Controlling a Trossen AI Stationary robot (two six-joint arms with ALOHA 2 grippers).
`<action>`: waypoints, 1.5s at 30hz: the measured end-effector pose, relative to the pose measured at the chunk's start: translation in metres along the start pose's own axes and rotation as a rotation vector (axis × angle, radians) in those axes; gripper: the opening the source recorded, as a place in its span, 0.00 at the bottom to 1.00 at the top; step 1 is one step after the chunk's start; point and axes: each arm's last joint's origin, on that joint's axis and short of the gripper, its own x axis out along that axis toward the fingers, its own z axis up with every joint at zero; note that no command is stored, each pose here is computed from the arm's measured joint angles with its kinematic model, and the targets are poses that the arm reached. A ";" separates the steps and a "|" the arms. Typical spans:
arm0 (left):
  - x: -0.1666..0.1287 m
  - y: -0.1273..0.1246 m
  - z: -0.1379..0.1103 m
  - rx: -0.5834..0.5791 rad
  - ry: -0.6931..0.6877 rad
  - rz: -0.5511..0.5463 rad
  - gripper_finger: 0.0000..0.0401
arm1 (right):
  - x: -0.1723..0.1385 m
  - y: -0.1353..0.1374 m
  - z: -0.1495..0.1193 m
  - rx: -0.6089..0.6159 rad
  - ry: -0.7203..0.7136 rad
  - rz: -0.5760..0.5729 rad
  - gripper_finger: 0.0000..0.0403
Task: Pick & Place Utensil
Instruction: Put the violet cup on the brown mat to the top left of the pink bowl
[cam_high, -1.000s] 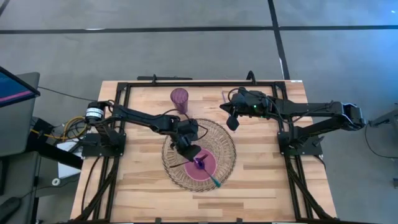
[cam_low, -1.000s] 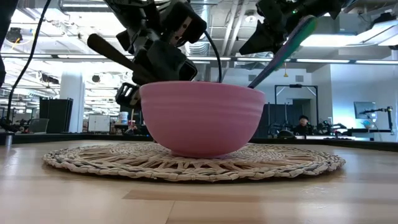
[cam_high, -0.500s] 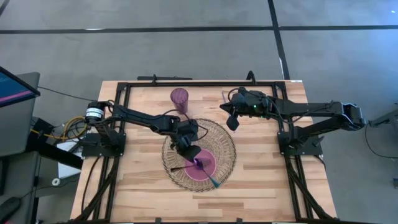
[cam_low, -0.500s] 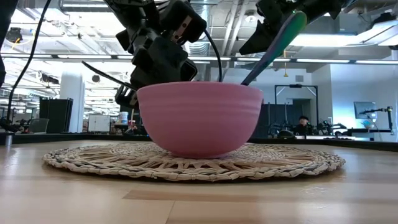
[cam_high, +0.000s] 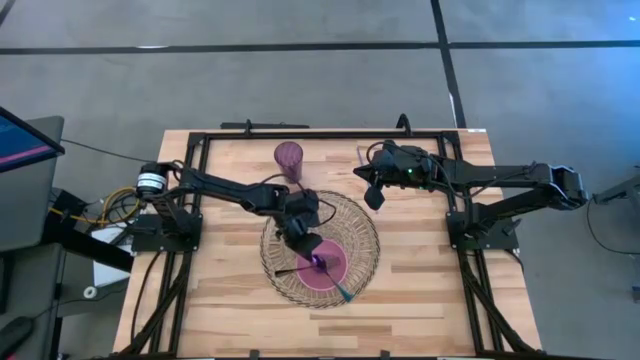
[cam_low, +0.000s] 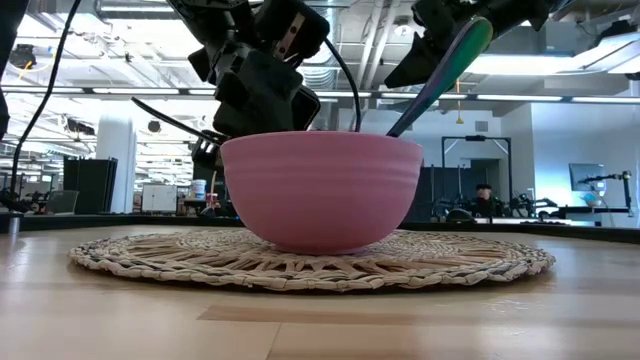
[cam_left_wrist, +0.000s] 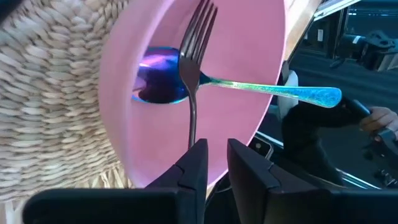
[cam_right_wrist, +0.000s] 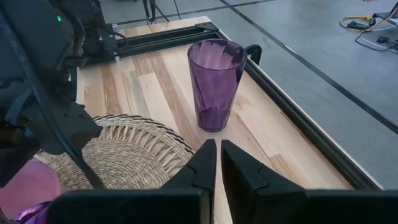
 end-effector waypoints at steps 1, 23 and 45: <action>-0.001 0.000 0.000 0.001 -0.003 -0.001 0.14 | 0.000 0.000 0.000 0.000 0.000 0.000 0.04; -0.153 -0.045 -0.026 0.590 -0.632 0.046 0.07 | 0.000 0.000 0.000 0.000 0.000 -0.001 0.04; -0.160 -0.013 -0.020 0.634 -0.679 0.228 0.22 | 0.001 -0.006 0.000 0.010 0.002 -0.026 0.09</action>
